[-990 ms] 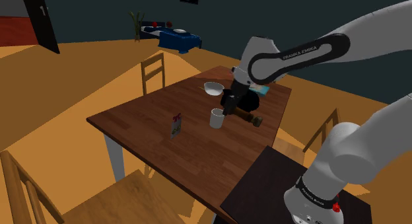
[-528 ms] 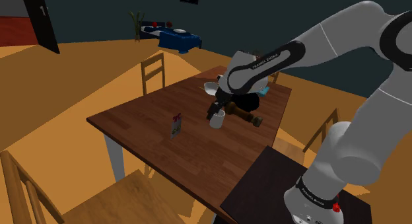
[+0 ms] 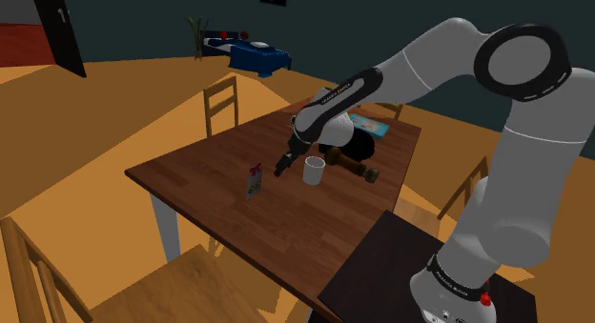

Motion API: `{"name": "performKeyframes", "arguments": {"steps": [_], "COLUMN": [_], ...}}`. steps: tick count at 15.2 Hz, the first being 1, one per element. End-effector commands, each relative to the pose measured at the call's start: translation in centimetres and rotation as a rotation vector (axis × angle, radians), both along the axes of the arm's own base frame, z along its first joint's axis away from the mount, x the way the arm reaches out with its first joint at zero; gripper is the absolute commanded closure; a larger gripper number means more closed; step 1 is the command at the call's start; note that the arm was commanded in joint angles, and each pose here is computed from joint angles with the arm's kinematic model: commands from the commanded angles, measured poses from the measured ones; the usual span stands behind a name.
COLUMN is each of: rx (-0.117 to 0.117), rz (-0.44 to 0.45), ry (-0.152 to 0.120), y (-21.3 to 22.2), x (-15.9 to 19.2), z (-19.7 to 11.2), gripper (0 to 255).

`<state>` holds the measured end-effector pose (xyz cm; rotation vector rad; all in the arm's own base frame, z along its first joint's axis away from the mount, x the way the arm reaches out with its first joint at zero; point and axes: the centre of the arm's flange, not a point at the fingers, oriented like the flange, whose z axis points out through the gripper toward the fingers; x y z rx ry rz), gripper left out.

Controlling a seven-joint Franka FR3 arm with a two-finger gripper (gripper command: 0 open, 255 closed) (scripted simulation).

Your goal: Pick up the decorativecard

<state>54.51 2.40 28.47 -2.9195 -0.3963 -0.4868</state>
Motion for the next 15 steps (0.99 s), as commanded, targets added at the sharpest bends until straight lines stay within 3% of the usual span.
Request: {"name": "performKeyframes", "arguments": {"steps": [1, 5, 14, 15], "rx": [0.016, 0.042, 0.042, 0.042], "rz": [0.019, 0.053, 0.053, 0.053], "ry": [-0.027, -0.071, -0.071, -0.071], "y": [0.7, 1.9, 1.9, 1.9], "x": [2.2, 5.5, 5.5, 5.4], "z": [-1.3, -3.4, -7.4, -7.4], "gripper": [0, 0, 0, 255]}}
